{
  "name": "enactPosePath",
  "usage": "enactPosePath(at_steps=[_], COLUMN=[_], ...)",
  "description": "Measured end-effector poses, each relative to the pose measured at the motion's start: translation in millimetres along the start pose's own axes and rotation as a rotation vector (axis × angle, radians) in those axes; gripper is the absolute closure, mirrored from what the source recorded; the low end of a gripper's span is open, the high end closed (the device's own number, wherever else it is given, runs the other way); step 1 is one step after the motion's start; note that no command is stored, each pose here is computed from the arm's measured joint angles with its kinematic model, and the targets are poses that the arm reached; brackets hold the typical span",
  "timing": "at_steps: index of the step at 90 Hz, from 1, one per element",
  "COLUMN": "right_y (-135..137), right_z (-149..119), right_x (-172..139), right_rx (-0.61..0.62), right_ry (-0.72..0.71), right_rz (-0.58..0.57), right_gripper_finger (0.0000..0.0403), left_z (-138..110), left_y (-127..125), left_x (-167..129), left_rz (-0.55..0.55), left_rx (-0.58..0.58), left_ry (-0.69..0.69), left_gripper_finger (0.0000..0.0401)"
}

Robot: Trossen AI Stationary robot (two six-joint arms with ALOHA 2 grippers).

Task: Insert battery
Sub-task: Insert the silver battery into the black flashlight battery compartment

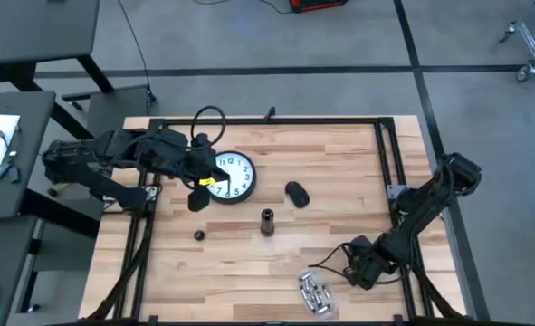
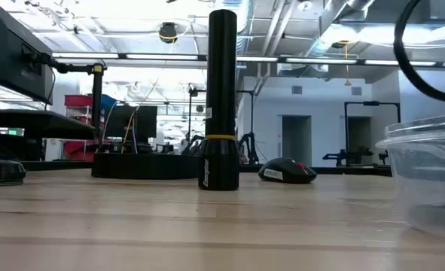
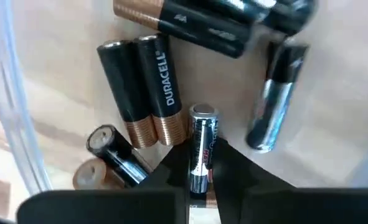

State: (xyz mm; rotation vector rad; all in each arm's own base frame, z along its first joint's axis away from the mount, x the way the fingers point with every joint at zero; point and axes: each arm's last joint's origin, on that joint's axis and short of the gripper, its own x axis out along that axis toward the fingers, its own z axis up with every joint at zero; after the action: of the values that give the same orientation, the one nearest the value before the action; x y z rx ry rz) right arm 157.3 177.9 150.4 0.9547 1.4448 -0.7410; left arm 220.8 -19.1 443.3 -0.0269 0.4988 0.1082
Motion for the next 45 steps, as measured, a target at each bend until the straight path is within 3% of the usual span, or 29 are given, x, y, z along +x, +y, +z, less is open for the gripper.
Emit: enactPosePath(at_steps=[19, 26, 45], right_y=[-3, 1, 25], right_z=[-5, -2, 24], right_x=[-59, -76, -114], right_rx=[-0.084, -0.141, -0.286], right_ry=[-0.078, -0.162, -0.667], right_rz=[0.136, 0.249, 0.539], right_gripper_finger=[0.0378, 0.0378, 0.0378], left_z=[0, 0, 2], left_y=[0, 0, 0], left_x=[0, 0, 0], left_rz=[0.0, 0.0, -0.002], left_rx=[0.009, 0.008, 0.004], left_ry=[-0.001, -0.002, -0.018], left_gripper_finger=[0.0401, 0.0401, 0.0401])
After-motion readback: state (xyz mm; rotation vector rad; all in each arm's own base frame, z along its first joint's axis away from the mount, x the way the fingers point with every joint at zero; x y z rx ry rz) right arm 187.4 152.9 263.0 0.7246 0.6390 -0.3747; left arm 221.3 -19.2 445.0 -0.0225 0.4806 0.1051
